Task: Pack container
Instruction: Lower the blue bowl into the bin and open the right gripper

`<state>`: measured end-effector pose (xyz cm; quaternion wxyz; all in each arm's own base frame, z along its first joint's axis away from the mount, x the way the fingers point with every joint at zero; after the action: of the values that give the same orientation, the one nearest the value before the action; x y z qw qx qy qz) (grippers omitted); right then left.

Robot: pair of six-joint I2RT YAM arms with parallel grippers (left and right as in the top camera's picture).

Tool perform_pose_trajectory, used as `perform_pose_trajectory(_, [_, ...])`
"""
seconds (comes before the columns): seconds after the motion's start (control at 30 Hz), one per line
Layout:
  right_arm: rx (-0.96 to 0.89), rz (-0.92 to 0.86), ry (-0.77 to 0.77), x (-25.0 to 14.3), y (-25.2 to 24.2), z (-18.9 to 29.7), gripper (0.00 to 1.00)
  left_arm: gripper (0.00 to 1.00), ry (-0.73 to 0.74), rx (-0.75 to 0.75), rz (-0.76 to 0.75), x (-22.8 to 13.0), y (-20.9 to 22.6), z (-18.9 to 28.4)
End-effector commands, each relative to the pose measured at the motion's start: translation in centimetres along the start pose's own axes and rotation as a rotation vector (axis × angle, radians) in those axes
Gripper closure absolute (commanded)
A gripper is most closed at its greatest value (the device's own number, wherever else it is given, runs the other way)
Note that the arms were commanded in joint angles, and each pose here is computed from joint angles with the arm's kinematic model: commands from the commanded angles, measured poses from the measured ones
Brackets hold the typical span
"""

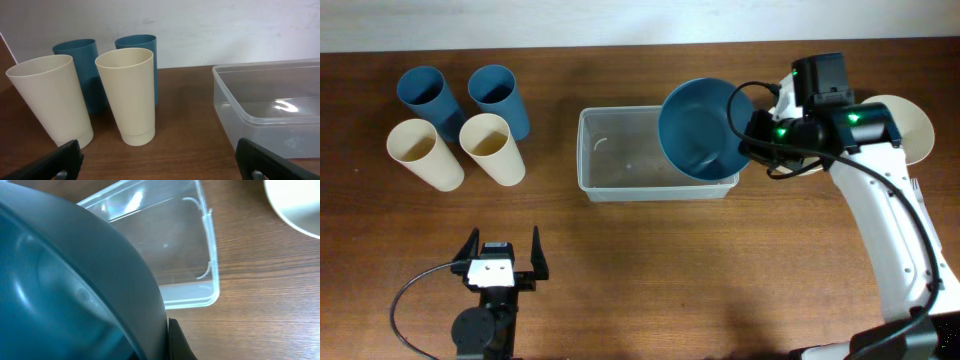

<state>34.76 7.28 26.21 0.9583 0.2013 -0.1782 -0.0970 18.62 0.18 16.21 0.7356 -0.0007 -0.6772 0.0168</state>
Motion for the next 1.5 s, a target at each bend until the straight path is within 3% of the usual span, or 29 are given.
perform_pose_trajectory(0.0, [-0.099, -0.009, -0.011, 0.9, -1.1, -1.4, 0.96, 0.0, -0.001, -0.013, -0.012, -0.1, -0.2, 0.0])
perform_pose_trajectory(0.23, [-0.117, 0.028, 0.075, 0.9, -0.9, -6.2, 0.96, 0.0, -0.001, -0.013, -0.012, -0.1, -0.2, 0.0])
perform_pose_trajectory(0.4, [-0.088, 0.101, 0.033, 1.3, 1.3, -7.8, 0.96, 0.0, -0.001, -0.013, -0.012, -0.1, -0.2, 0.0])
perform_pose_trajectory(0.77, [-0.159, 0.085, 0.092, 1.2, -0.5, -11.8, 0.96, 0.0, -0.001, -0.013, -0.012, -0.1, -0.2, 0.0])
perform_pose_trajectory(1.47, [-0.09, 0.073, 0.144, 1.0, -0.5, -15.0, 0.93, 0.01, -0.001, -0.013, -0.012, -0.1, -0.2, 0.0])
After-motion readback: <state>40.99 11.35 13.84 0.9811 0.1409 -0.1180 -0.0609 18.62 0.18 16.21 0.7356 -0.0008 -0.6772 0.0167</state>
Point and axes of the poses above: each gripper's point midway between its finger pads, its own z axis back along the fingers, its own y axis along the line the jaws close on, x = y × z, the point moved 6 cm from there along z, back along the fingers, and after that the axes turned 5 degrees about z, right-handed, at the moved point
